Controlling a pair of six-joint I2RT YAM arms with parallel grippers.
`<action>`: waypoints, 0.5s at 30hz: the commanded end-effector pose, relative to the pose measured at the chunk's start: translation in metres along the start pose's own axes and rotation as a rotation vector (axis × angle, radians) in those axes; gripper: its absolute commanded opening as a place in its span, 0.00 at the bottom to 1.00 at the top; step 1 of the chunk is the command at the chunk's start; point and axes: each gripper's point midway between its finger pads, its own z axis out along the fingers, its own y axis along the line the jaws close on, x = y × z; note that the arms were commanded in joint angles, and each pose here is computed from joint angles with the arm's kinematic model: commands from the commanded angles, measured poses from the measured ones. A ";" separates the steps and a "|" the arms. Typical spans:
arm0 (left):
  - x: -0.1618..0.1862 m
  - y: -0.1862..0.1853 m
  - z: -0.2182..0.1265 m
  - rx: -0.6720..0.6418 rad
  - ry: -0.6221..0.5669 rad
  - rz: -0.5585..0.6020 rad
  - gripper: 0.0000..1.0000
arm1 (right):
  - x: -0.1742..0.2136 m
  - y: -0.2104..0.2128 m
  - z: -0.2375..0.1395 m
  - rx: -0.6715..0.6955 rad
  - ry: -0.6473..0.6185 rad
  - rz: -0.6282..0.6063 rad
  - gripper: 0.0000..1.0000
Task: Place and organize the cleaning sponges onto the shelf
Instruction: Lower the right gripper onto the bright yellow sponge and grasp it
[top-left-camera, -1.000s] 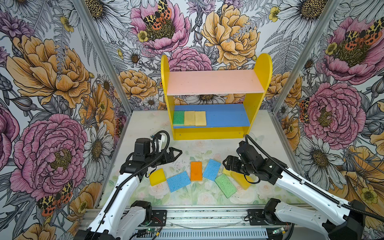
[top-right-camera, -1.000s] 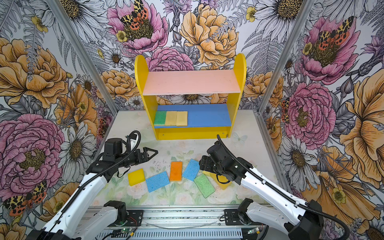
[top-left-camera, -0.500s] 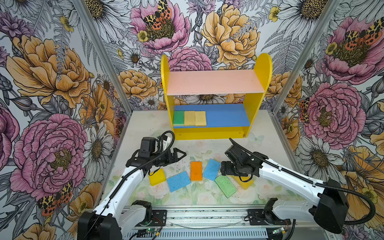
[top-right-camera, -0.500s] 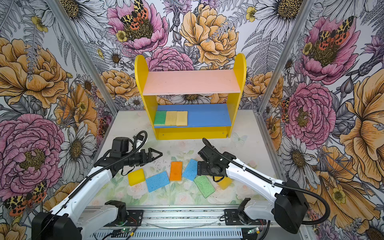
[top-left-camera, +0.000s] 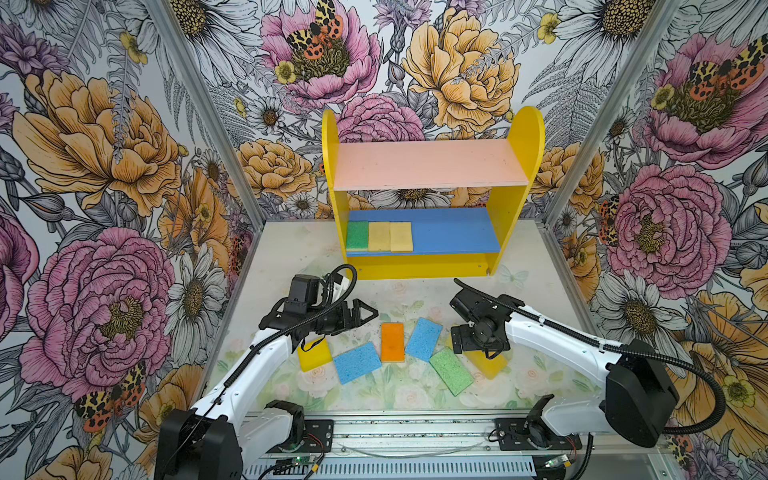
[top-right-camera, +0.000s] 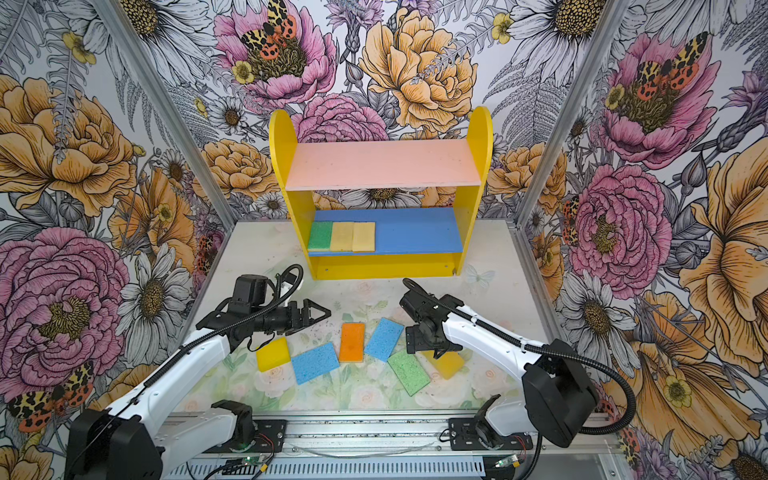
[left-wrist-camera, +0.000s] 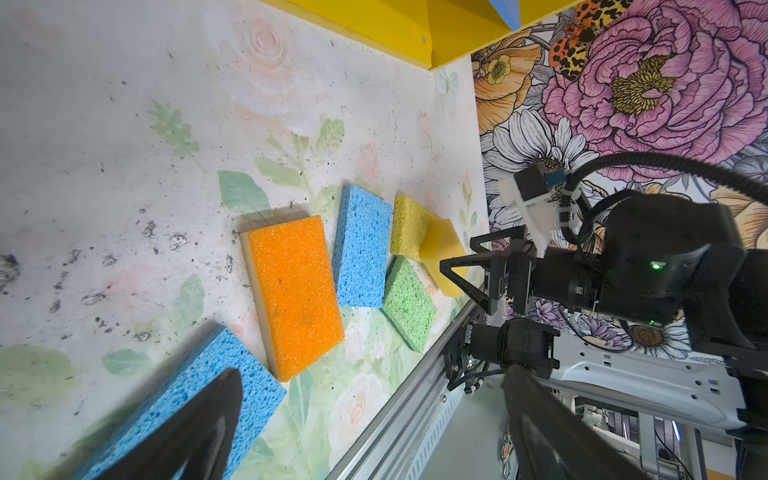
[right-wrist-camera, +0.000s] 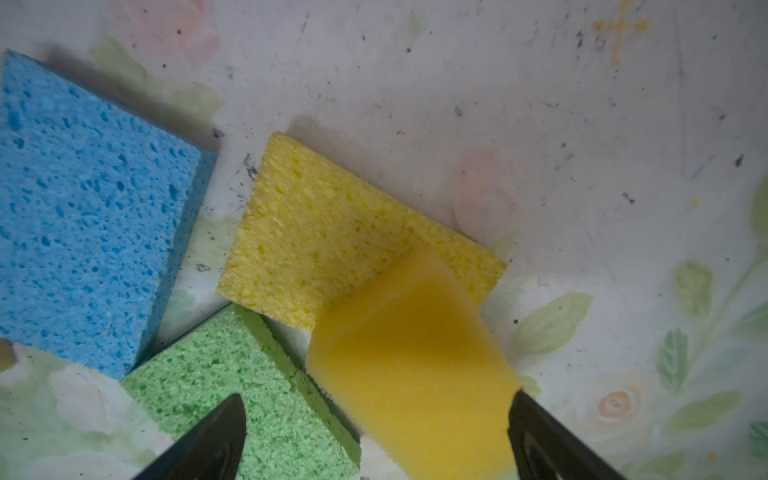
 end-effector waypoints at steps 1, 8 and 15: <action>-0.004 -0.002 -0.005 -0.018 -0.033 0.034 0.99 | -0.012 -0.002 -0.005 0.003 -0.006 -0.035 0.99; -0.005 0.003 -0.003 -0.022 -0.024 0.016 0.99 | -0.014 0.001 0.007 -0.011 0.067 -0.104 0.99; -0.007 0.003 -0.007 -0.032 -0.045 0.022 0.99 | -0.014 -0.003 0.016 -0.020 0.112 -0.153 0.97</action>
